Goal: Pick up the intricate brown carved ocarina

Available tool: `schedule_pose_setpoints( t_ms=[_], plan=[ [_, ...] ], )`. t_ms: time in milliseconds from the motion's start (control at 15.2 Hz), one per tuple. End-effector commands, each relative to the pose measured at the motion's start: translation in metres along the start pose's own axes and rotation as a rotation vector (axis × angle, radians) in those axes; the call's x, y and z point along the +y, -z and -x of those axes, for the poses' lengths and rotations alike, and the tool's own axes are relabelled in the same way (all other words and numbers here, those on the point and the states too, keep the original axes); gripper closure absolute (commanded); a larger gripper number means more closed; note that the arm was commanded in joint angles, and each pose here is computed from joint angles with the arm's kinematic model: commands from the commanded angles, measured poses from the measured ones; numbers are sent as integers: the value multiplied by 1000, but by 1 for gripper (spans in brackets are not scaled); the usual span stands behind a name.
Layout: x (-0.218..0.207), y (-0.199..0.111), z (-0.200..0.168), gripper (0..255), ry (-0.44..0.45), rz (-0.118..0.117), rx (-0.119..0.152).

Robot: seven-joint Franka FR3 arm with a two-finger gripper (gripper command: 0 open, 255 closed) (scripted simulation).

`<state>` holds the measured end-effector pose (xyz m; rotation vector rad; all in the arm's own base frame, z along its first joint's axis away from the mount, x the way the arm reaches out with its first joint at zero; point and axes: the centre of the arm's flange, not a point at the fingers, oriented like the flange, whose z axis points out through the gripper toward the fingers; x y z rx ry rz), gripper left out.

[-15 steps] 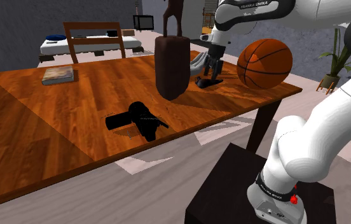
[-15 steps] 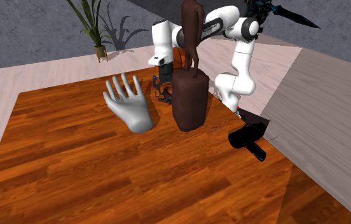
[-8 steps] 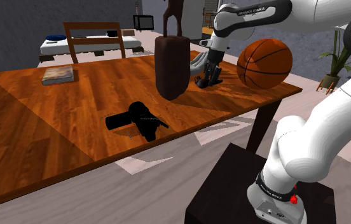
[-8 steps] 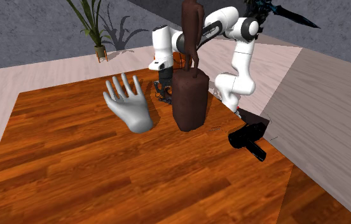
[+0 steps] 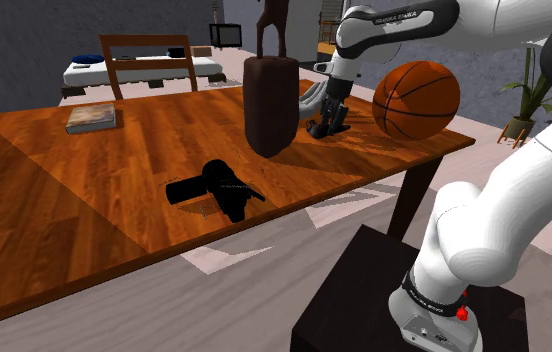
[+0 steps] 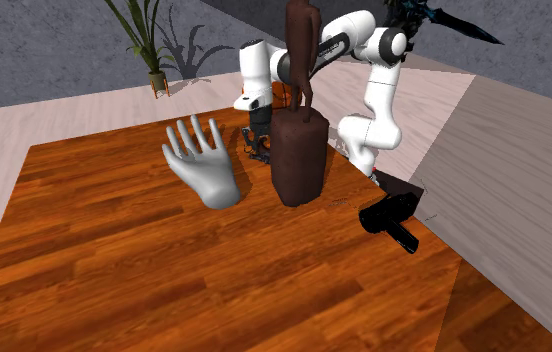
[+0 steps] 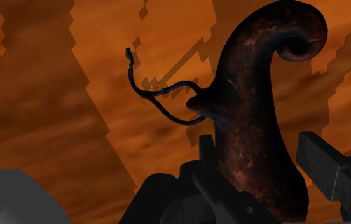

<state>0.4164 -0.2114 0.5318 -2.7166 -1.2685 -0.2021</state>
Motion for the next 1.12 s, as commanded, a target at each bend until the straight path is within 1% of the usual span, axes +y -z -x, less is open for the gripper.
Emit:
schedule_pose_setpoints(
  t_ms=[0,924,1056],
  plan=[
    [-1,4,-1,255,1,-1,-1],
    [-5,77,-14,255,1,-1,-1],
    [-6,78,-15,255,1,-1,-1]
  ],
)
